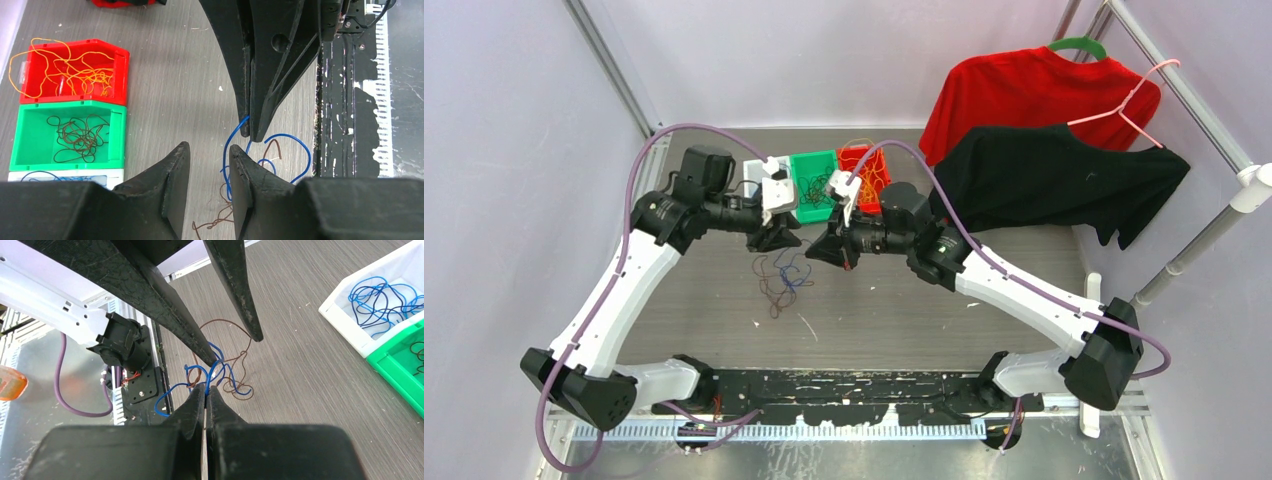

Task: Untangle the cables
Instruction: Untie the cable.

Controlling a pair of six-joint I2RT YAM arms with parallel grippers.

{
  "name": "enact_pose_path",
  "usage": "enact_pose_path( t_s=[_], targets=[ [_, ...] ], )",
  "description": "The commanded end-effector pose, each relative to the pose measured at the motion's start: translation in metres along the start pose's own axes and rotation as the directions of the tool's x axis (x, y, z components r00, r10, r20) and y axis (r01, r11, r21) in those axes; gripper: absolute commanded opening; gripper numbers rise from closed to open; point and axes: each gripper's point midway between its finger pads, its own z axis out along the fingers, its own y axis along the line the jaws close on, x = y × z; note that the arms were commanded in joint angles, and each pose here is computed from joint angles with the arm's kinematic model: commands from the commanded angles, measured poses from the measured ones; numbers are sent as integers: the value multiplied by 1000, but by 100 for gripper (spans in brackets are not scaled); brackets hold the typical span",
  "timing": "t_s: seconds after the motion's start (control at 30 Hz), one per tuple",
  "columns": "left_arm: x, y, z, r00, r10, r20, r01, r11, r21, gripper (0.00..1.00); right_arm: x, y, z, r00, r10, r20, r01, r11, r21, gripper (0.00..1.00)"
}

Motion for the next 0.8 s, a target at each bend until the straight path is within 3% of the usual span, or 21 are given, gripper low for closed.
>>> enact_pose_path(
  t_s=[0.0, 0.3, 0.6, 0.77],
  targets=[
    [-13, -2, -1, 998, 56, 33, -56, 998, -2, 35, -31, 17, -1, 996, -35, 77, 39, 998, -57, 1],
    [1, -11, 4, 1000, 28, -9, -28, 1000, 7, 33, -34, 20, 1, 995, -5, 97, 13, 997, -77, 1],
    [-10, 28, 4, 997, 60, 44, -49, 976, -214, 2, -35, 25, 3, 992, 53, 117, -41, 994, -106, 3],
    [-29, 22, -1, 994, 13, 110, 9, 980, -199, 0, -49, 23, -8, 965, 124, 231, -99, 988, -115, 40]
  ],
)
